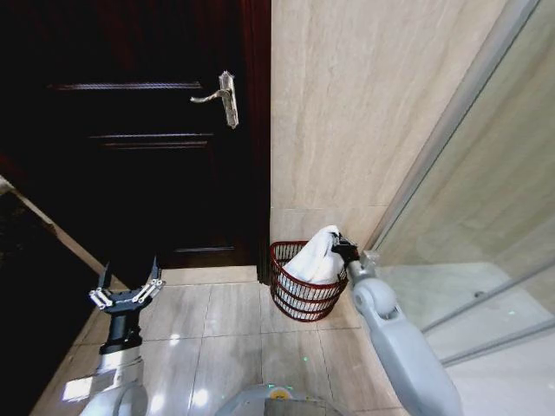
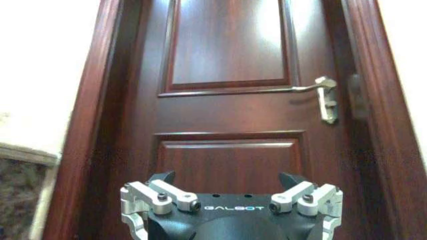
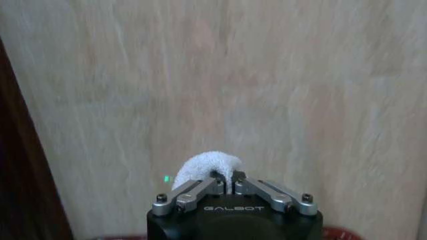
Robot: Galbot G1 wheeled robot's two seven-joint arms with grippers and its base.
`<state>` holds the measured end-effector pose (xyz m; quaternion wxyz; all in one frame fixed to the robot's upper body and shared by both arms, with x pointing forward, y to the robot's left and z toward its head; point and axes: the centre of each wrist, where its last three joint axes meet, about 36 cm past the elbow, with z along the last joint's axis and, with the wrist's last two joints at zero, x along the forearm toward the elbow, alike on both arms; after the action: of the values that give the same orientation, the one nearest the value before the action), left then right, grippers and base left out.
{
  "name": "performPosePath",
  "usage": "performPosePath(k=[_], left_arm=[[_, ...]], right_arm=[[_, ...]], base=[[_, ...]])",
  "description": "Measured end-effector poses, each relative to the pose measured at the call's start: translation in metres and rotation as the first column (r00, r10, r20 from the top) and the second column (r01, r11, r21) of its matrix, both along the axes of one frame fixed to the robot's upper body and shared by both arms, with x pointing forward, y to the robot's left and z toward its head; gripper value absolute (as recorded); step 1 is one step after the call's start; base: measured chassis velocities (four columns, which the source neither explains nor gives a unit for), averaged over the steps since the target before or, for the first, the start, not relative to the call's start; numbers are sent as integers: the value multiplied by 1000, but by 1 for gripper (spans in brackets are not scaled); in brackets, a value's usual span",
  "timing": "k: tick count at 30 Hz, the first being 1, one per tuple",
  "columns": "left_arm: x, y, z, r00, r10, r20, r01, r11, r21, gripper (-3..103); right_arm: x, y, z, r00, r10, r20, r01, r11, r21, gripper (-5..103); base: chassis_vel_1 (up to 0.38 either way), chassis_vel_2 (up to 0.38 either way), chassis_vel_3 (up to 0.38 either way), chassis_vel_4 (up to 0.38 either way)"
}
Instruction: Discard the used towel into the hamper.
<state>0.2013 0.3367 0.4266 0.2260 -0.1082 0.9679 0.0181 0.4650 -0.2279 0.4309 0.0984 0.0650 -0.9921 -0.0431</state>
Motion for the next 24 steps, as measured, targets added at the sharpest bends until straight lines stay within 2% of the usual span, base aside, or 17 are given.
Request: performPosePath(k=[2,4,9,14,17,21,24], left_arm=[[-2,14,1,1000,24,6,-24,1000,-6,100],[-1,18,1,1000,27,9,-26,1000,-9,100],[2,21,2,1000,28,12,-27,1000,-15,100],[5,22,3,1000,22,11,-21,1000,-20,100],[6,22,1,1000,15,5,-15,1000,-17,100],[5,22,1,1000,14,2,-14,1000,-16,100],[4,22,2,1000,18,2,-17,1000,-14,100]], right_arm=[[-2,5,-1,996,-9,-91,8,1000,-11,4],[-3,4,2,991,-14,-131,13,1000,-12,4],[-5,0,5,982,-6,-186,1,1000,-24,4],[-3,-10,10,958,40,-284,-50,998,-27,4],[14,-19,20,916,103,-388,-124,992,-29,4],[43,-24,28,891,128,-435,-164,985,-45,4],[61,-22,33,878,132,-461,-164,986,-29,4]], base=[[0,0,0,0],[0,0,0,0],[0,0,0,0],[0,0,0,0],[0,0,0,0],[0,0,0,0],[0,0,0,0]])
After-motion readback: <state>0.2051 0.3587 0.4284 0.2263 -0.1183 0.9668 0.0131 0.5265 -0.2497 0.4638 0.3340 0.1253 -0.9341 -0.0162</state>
